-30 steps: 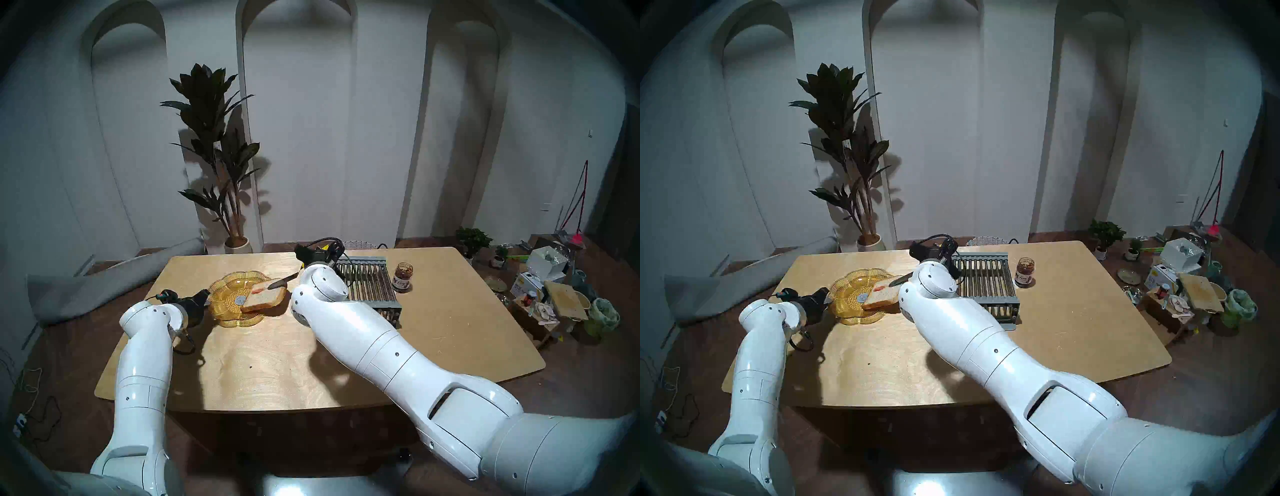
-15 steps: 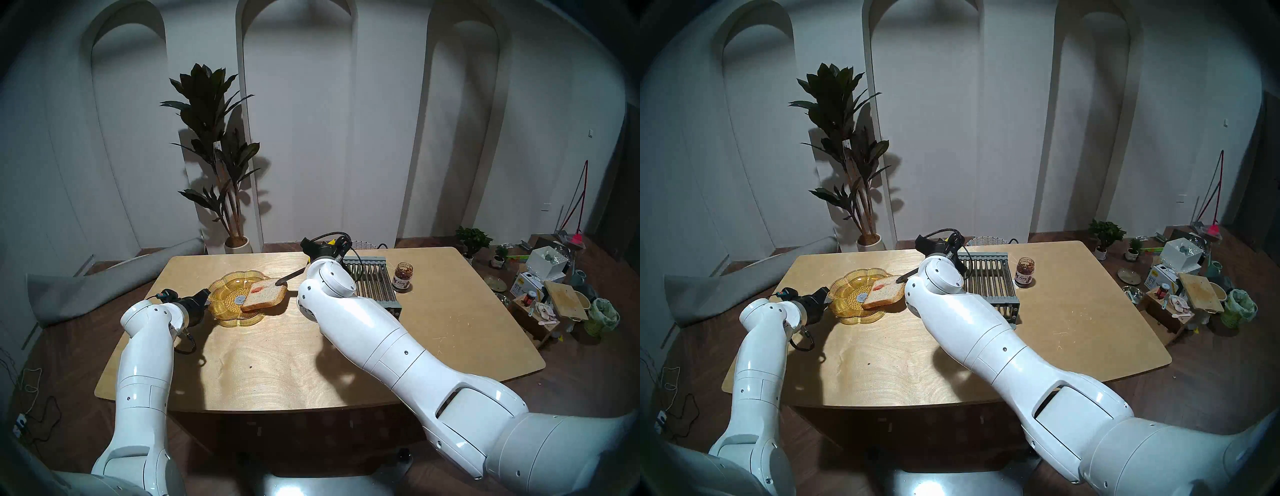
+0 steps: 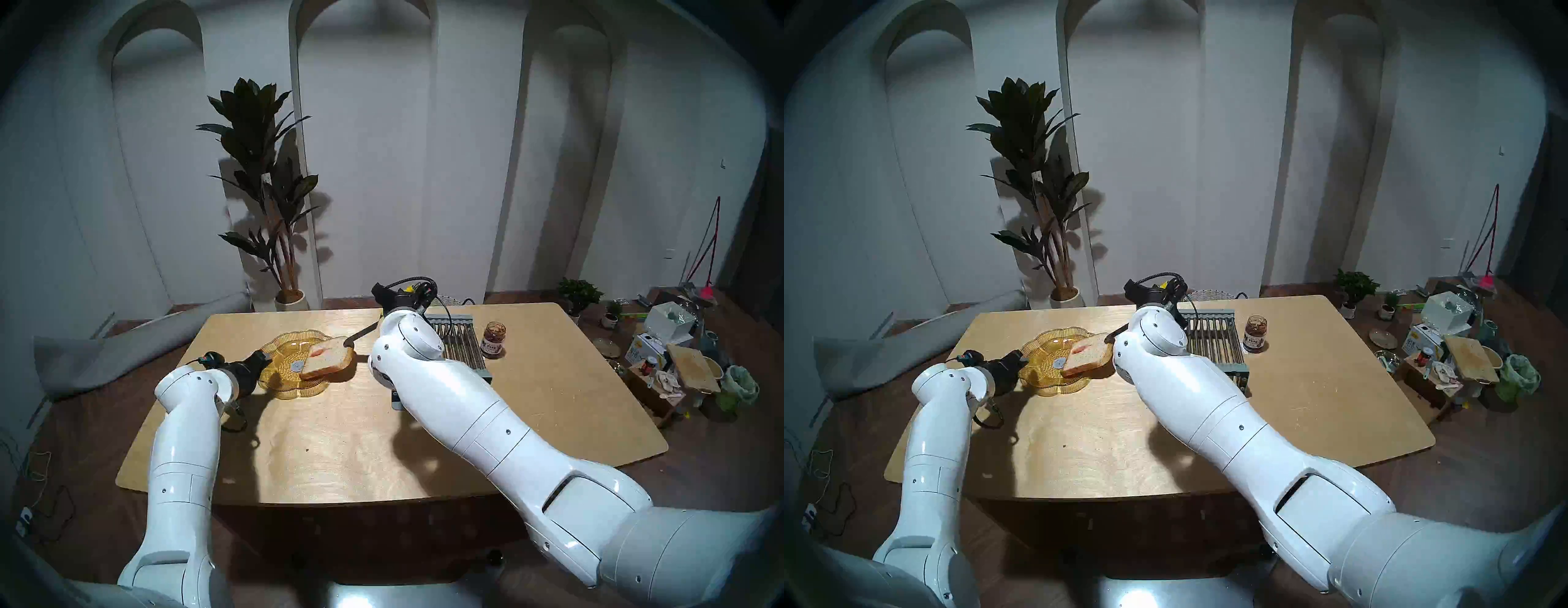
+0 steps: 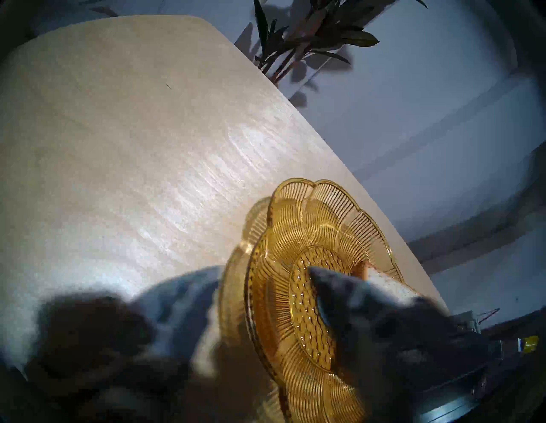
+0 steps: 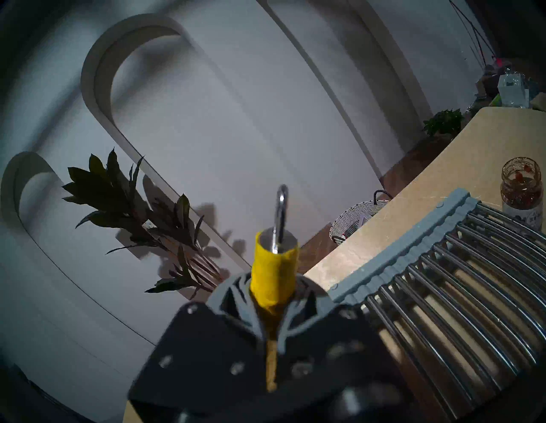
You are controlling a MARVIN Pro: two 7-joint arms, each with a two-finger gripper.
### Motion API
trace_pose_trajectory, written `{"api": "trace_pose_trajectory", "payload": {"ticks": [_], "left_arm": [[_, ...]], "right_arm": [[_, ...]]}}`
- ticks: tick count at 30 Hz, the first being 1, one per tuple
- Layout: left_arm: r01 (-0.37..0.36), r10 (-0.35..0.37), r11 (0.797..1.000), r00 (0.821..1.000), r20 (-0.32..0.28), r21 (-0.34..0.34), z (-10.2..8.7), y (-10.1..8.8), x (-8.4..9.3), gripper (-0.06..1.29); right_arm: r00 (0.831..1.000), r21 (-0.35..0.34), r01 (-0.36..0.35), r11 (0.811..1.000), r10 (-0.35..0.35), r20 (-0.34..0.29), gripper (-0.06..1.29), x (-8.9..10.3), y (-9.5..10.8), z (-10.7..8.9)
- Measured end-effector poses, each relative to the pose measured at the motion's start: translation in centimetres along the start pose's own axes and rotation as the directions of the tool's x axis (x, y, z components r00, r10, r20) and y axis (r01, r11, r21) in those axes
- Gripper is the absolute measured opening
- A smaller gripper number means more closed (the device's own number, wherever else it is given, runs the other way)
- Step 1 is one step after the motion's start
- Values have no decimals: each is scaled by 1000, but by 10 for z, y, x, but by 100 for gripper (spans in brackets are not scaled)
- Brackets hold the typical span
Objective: Spread jam over the slice of bread with the knife
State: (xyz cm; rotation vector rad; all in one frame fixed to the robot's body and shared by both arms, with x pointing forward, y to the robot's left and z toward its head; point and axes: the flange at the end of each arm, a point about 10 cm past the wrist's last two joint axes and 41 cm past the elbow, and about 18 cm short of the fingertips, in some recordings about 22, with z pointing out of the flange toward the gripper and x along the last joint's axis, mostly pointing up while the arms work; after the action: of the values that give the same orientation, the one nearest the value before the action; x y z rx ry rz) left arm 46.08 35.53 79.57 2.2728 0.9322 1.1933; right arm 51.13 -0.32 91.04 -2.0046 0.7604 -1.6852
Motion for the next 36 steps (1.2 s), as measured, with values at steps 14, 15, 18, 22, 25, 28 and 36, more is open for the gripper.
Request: {"api": "trace_pose_trajectory", "payload": {"ticks": [14,15,18,22,25,28,36], "left_arm": [[-76,76,997,994,-83,-1,-20,16,2,123],[-86,85,996,992,-92,-2,-22,18,2,123],[-124,122,992,984,-128,-11,-28,26,6,123],[-218,210,976,955,-211,-15,-37,42,12,123],[-287,275,958,925,-263,-10,-45,52,14,123],[-347,331,938,893,-306,2,-52,59,13,123],[-476,460,877,792,-402,66,-74,62,6,123]], "right_arm": [[999,26,-27,999,27,20,2,1,-8,-6],[999,28,-29,999,28,21,2,2,-8,-6],[999,35,-33,999,32,26,2,2,-10,-8],[999,54,-37,998,35,27,2,4,-12,-11],[999,76,-38,996,37,13,2,9,-11,-13],[999,106,-43,993,45,-11,2,17,-8,-14],[992,177,-62,982,80,-98,2,50,8,-19]]}}
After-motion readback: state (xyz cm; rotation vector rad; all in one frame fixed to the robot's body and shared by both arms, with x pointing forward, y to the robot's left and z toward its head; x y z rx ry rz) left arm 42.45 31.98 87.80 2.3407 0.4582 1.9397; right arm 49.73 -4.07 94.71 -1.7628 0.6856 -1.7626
